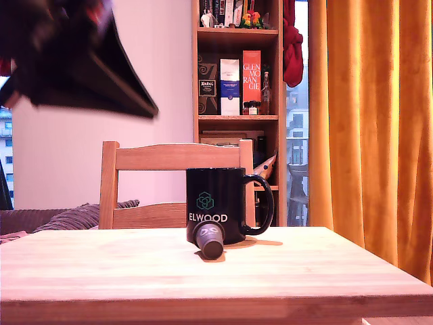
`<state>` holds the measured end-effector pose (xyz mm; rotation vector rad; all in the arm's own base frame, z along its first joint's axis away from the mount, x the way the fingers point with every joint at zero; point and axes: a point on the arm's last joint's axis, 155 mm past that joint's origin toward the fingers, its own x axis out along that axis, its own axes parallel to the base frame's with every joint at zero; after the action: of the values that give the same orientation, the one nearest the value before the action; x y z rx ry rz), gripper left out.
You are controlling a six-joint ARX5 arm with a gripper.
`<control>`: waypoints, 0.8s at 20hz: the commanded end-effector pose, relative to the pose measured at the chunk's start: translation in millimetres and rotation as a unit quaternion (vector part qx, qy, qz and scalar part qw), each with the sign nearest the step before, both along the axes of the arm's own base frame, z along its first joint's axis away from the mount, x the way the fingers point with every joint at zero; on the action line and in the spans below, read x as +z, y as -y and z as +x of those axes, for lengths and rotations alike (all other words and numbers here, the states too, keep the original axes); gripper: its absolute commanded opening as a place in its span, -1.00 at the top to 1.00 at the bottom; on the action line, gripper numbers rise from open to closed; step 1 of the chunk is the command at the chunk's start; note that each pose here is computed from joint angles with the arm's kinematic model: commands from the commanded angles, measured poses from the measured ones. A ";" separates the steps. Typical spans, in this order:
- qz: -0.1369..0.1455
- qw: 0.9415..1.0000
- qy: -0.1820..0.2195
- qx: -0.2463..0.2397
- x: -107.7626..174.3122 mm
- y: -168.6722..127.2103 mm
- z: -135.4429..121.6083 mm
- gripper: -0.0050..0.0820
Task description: Pick up the coffee capsules on the table and drop them inside the coffee cup
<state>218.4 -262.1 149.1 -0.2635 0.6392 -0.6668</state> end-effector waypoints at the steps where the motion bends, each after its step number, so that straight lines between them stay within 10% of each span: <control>1: -0.002 1.000 -0.007 0.005 -8.3 1.7 0.7 0.16; 3: -0.009 1.000 -0.006 0.009 -8.6 5.2 4.3 -0.31; 16: -0.010 1.000 0.004 0.021 -21.9 19.6 21.7 -0.31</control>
<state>241.6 -282.5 138.2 -0.3019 0.6015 -0.6403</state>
